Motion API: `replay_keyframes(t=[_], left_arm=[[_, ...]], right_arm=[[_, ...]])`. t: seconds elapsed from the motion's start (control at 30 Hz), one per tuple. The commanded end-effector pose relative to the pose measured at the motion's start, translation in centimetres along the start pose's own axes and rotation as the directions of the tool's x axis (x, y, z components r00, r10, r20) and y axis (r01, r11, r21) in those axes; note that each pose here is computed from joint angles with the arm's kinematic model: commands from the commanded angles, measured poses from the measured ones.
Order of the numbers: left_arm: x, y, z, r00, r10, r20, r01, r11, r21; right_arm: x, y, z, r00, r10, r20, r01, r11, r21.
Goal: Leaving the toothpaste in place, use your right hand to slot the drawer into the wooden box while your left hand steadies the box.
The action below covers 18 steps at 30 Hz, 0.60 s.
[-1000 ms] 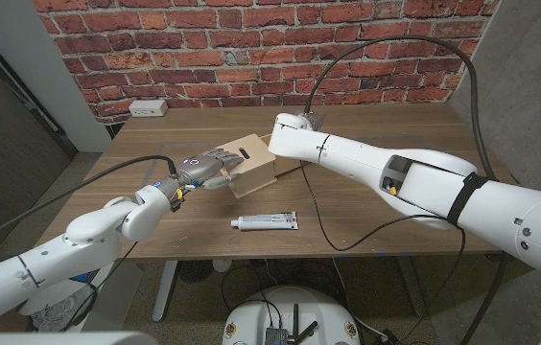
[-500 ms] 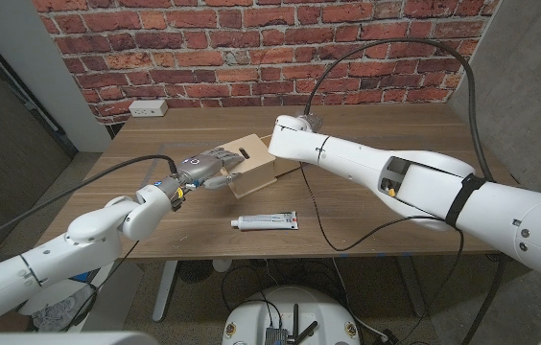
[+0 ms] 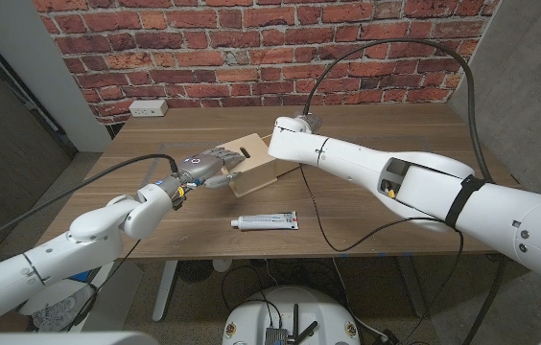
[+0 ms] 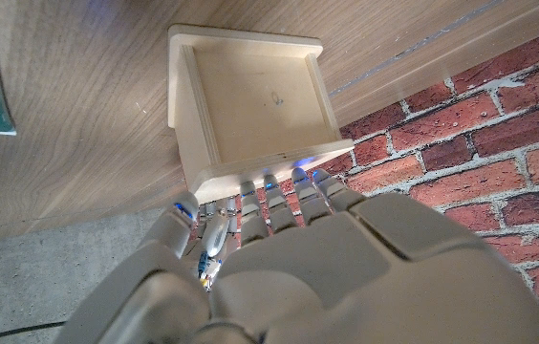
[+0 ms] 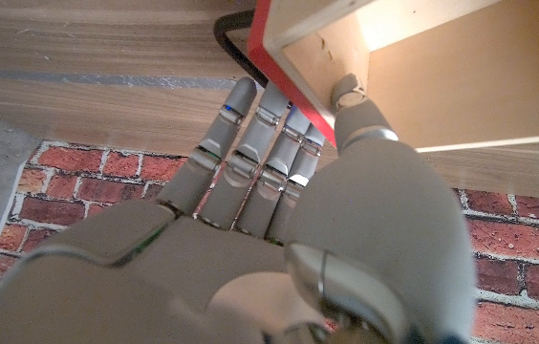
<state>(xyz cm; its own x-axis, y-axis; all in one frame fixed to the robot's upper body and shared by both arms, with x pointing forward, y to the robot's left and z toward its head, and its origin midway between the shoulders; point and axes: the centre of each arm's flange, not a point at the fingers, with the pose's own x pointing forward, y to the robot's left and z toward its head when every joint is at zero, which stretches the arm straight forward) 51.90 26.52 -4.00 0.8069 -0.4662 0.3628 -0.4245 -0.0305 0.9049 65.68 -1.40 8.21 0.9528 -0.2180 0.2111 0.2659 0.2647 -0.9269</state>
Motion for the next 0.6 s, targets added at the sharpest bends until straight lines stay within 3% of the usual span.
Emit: replay_keyframes(t=[0.03,0.6], left_arm=[[0.12,-0.16,0.04,1.000,0.001,-0.005,-0.001,1.000,-0.007],[0.36,-0.40,0.20,1.000,0.005,-0.005,-0.005,1.000,-0.017]], right_arm=[[-0.33,-0.16,0.31,1.000,-0.003,-0.011,0.003,1.000,-0.008],[-0.14,-0.20,0.94,0.998,0.021,-0.065,-0.024,0.999,-0.047]])
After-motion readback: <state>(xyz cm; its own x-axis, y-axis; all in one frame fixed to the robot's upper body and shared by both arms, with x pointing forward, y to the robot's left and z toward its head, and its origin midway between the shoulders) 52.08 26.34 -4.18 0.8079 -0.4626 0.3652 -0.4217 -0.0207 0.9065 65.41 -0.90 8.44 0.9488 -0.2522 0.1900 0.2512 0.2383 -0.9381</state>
